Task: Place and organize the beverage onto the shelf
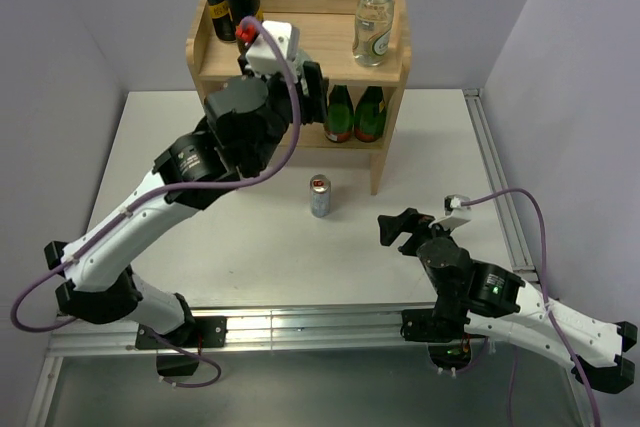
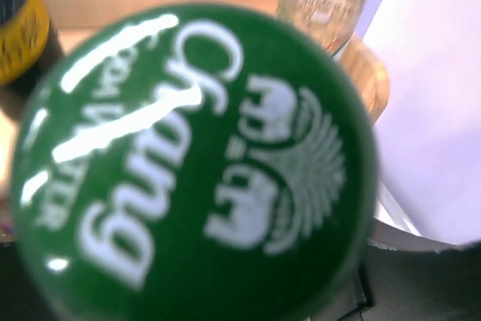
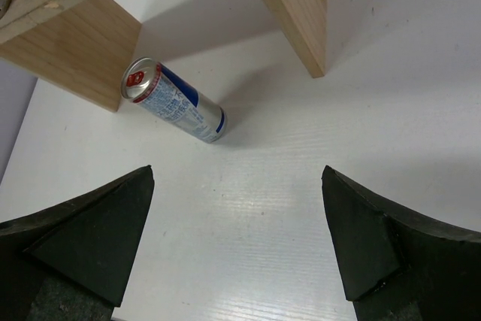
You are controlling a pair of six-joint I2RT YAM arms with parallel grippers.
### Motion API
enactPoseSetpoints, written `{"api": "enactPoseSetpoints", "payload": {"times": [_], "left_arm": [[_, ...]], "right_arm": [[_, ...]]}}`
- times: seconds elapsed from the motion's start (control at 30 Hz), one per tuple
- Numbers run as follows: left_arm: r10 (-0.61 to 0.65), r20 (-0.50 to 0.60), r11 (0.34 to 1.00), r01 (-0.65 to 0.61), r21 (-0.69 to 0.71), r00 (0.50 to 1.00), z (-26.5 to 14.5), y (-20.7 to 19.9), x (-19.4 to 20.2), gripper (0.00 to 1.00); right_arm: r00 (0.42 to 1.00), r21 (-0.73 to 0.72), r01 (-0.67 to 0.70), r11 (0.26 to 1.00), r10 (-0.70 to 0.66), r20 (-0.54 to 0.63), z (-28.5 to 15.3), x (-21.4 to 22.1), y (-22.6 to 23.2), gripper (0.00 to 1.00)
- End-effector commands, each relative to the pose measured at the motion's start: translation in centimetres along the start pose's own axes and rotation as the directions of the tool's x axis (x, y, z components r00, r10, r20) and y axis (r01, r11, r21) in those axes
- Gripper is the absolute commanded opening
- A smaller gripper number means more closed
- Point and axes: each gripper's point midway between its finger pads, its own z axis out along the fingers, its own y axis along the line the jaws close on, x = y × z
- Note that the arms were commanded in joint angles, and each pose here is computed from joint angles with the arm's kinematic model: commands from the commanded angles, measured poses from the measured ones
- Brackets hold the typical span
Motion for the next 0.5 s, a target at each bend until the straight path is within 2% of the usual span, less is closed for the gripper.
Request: {"api": "enactPoseSetpoints", "payload": {"times": [0.0,0.2,0.37,0.47], "left_arm": [[0.033,0.098,0.999,-0.034,0.013,0.995,0.3,-0.3,-5.4,0.00],[0.044,0.116,0.998,-0.048,0.033,0.992,4.0,-0.9,-6.4,0.00],[0.080,0.139,0.997,-0.082,0.006,0.987,6.9,-0.8,-5.5,0.00],[0.060,0.139,0.998,-0.063,0.015,0.988,8.4,-0.9,-5.1,0.00]], "right_arm": [[0.999,-0.010,-0.026,1.000,0.027,0.038,0.0,-0.7,0.1,1.00],[0.998,-0.012,-0.035,0.999,0.036,0.042,-0.1,-0.8,0.0,1.00],[0.997,-0.028,-0.052,0.998,0.053,0.049,-0.3,-1.0,0.0,1.00],[0.997,-0.031,-0.052,0.998,0.053,0.050,-0.3,-0.9,0.0,1.00]]}}
